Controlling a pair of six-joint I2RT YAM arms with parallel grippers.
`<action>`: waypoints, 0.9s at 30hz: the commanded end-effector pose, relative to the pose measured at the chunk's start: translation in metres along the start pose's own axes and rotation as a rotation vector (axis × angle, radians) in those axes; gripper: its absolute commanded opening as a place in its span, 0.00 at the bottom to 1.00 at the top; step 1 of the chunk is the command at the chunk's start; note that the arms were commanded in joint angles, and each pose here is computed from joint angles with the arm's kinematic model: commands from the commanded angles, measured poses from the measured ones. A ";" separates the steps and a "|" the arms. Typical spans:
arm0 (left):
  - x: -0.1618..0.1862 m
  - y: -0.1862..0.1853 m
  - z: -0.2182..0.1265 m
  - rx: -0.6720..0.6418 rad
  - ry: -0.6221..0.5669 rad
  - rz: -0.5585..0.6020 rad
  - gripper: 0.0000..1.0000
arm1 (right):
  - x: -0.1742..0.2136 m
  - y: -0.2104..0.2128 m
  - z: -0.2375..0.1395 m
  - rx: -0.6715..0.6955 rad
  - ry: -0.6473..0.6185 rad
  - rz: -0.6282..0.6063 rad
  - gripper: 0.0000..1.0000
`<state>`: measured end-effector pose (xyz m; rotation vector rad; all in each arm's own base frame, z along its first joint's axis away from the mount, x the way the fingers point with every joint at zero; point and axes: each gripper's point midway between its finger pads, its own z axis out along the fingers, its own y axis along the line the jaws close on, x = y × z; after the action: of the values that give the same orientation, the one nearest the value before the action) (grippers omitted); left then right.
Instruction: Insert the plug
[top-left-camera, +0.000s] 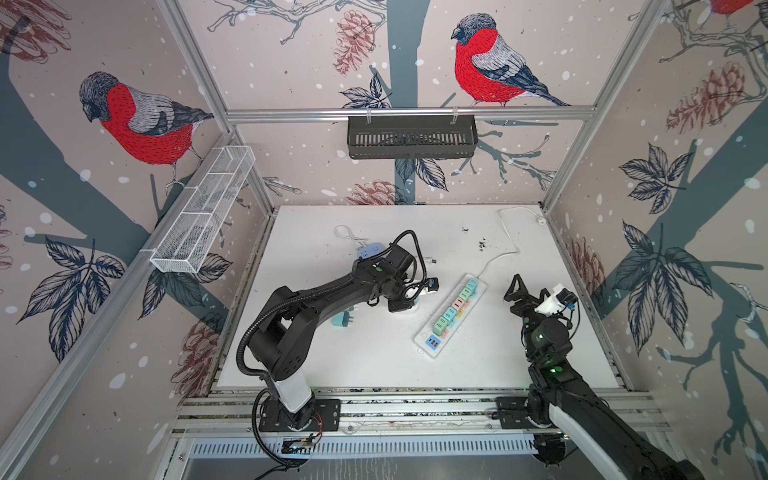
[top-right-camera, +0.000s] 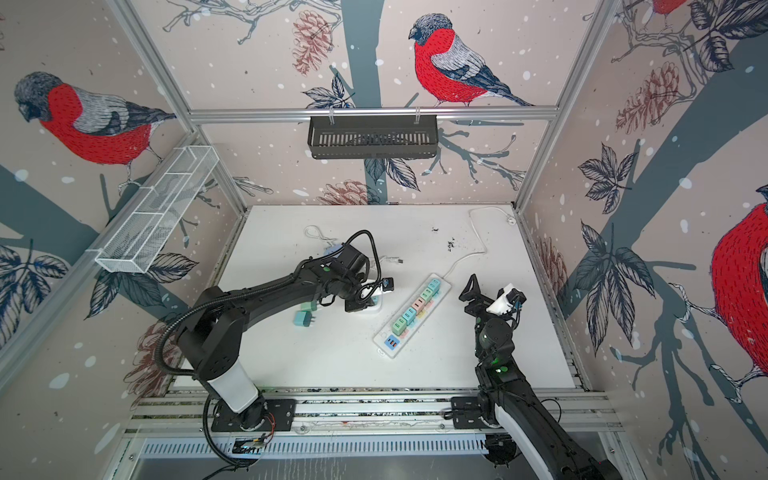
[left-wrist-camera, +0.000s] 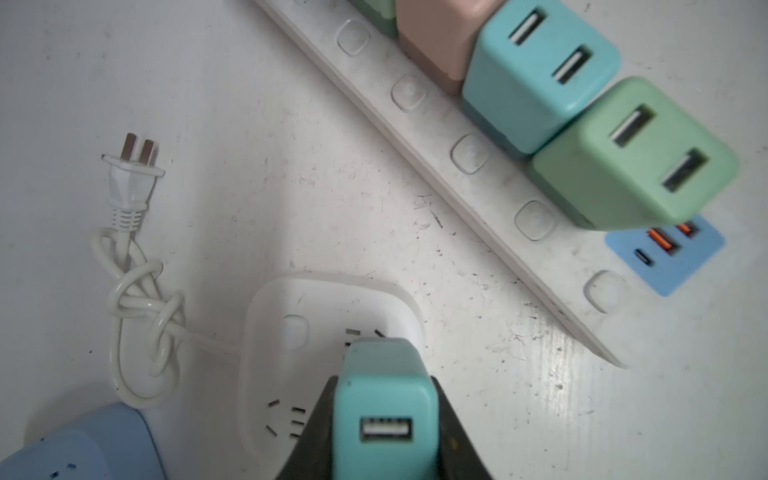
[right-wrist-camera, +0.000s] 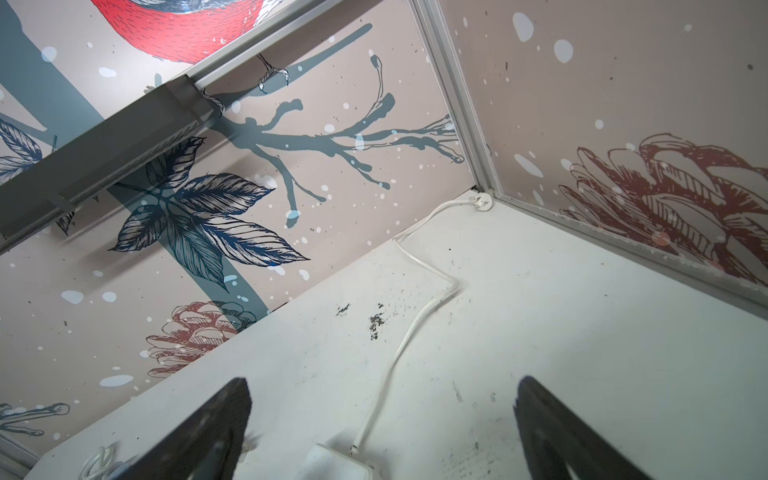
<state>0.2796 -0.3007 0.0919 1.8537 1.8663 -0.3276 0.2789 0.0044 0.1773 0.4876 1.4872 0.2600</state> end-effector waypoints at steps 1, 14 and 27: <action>-0.015 -0.007 -0.008 0.043 -0.107 0.064 0.00 | 0.020 -0.011 -0.005 0.004 0.036 -0.022 1.00; -0.007 0.016 0.002 0.039 -0.145 0.039 0.00 | 0.022 -0.010 -0.004 0.002 0.044 -0.025 1.00; -0.002 0.016 0.012 0.048 -0.132 0.042 0.00 | 0.022 -0.010 -0.004 0.005 0.046 -0.025 1.00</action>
<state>0.2967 -0.3040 0.0821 1.8428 1.7779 -0.4607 0.2810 0.0067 0.1722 0.4765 1.5094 0.2578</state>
